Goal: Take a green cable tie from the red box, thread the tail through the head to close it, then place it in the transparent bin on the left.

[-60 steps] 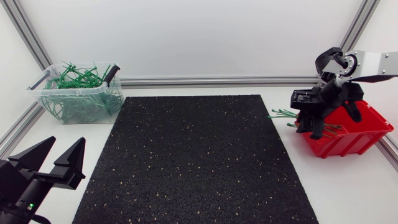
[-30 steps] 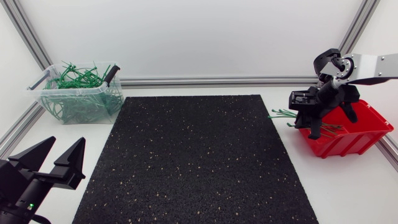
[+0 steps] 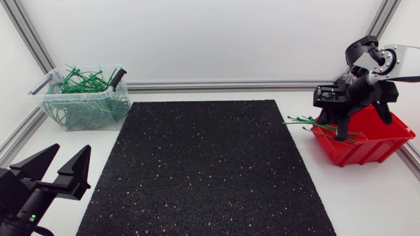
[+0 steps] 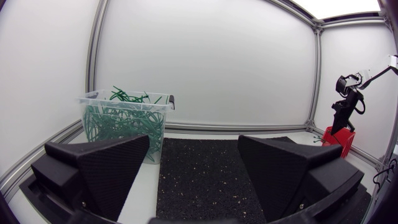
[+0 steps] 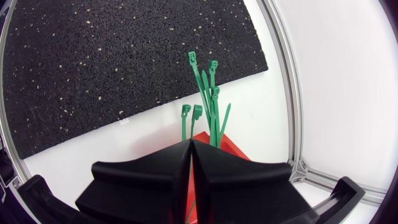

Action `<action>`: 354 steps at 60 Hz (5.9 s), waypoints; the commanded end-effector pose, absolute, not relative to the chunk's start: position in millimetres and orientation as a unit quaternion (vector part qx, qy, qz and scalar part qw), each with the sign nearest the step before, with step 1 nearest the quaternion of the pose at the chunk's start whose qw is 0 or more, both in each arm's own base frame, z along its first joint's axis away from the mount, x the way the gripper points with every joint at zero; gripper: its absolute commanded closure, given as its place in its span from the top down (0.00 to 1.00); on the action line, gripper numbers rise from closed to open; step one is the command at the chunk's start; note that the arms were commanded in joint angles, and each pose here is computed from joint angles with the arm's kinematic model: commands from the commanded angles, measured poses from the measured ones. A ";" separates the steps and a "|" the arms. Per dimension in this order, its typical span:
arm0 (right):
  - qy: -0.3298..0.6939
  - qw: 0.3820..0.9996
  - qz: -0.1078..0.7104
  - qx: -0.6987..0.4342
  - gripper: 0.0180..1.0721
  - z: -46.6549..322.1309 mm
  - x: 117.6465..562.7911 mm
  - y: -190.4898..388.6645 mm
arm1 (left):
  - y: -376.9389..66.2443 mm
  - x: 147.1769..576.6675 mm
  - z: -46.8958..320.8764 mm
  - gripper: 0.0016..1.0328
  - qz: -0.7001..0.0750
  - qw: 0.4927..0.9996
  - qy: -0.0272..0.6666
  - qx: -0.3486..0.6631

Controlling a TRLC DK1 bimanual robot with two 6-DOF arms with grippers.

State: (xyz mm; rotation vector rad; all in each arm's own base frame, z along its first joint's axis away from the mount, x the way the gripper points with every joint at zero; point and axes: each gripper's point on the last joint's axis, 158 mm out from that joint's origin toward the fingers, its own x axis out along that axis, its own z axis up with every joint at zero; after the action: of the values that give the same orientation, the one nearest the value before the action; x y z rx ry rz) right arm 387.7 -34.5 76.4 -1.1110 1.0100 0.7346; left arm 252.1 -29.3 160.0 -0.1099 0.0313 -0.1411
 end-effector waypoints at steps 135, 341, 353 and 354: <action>0.462 0.621 0.624 0.109 0.05 229.7 224.0 273.9 | -162.9 231.7 212.8 0.96 -0.357 0.905 0.133 -0.189; 0.348 0.653 0.668 0.078 0.40 211.6 205.2 287.5 | -307.6 235.0 244.6 0.04 -0.595 0.720 0.254 -0.250; 0.339 0.655 0.671 0.072 0.40 216.4 204.4 289.7 | -311.2 233.5 238.4 0.04 -0.596 0.717 0.262 -0.249; 0.339 0.656 0.671 0.072 0.40 216.6 205.0 289.4 | -311.1 233.4 237.8 0.04 -0.596 0.717 0.262 -0.249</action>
State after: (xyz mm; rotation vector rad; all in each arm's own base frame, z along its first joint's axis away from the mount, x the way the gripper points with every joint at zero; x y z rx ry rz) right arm 204.4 287.3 206.9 0.1976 0.8242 1.5054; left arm 234.8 -307.4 232.9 -0.5457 0.5847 -1.2957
